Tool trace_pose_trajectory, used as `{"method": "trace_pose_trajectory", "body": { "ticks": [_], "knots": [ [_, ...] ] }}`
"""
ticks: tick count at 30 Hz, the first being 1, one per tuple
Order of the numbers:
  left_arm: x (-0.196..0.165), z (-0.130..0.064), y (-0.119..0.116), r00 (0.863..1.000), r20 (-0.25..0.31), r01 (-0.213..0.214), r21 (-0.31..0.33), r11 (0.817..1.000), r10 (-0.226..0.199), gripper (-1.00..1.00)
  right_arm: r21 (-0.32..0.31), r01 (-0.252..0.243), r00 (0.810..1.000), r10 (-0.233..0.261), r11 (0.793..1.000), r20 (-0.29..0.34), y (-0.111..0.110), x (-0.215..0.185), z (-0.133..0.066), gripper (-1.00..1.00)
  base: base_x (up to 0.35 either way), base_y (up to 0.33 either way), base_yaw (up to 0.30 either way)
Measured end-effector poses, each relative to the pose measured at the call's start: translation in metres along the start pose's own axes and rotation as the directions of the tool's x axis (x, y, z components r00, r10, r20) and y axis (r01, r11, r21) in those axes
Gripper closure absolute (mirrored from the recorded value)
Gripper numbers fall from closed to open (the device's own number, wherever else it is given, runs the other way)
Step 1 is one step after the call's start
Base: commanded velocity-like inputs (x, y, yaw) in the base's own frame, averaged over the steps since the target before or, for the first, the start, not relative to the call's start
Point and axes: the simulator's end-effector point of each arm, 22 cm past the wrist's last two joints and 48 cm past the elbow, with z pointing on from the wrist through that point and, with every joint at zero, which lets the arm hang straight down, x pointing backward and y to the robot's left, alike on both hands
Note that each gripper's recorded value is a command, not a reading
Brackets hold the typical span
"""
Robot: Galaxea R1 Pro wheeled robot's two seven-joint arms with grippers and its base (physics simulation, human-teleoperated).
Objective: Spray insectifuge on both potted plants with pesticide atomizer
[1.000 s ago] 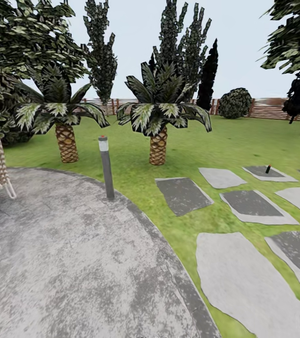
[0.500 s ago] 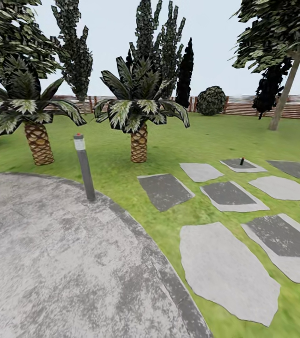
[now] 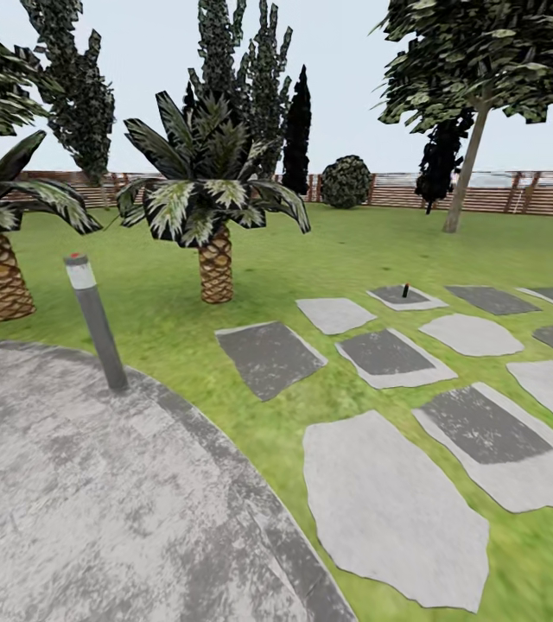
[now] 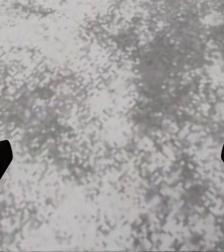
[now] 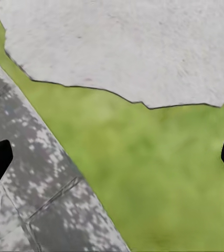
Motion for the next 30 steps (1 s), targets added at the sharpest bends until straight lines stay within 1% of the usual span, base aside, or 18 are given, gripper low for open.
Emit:
{"method": "trace_pose_trajectory", "body": {
  "ticks": [11, 13, 20, 30],
  "knots": [
    [0.0017, 0.0002, -0.0001, 1.0, -0.004, -0.001, 0.0, 1.0, 0.001, -1.0, 0.001, -0.001, 1.0, 0.001, 1.0, -0.005, -0.0004, 0.0019, 0.0, -1.0, 0.338, 0.0, -0.288],
    [0.002, 0.0002, -0.0001, 1.0, -0.004, -0.001, 0.0, 1.0, 0.001, -1.0, 0.001, 0.0, 1.0, 0.0, 1.0, -0.005, -0.0005, 0.0019, 0.0001, -1.0, 0.338, 0.0, -0.178],
    [0.0024, 0.0002, -0.0001, 1.0, -0.005, -0.003, 0.001, 1.0, 0.003, -1.0, -0.01, 0.003, 1.0, -0.003, 1.0, -0.007, 0.0048, 0.0031, -0.0002, -1.0, 0.338, 0.0, -0.03],
    [0.0031, 0.0001, -0.0022, 1.0, -0.007, -0.009, 0.006, 1.0, 0.009, -1.0, -0.011, 0.005, 1.0, -0.005, 1.0, -0.007, 0.0044, 0.0033, -0.0002, -1.0, 0.338, 0.0, -0.001]
  ]
}}
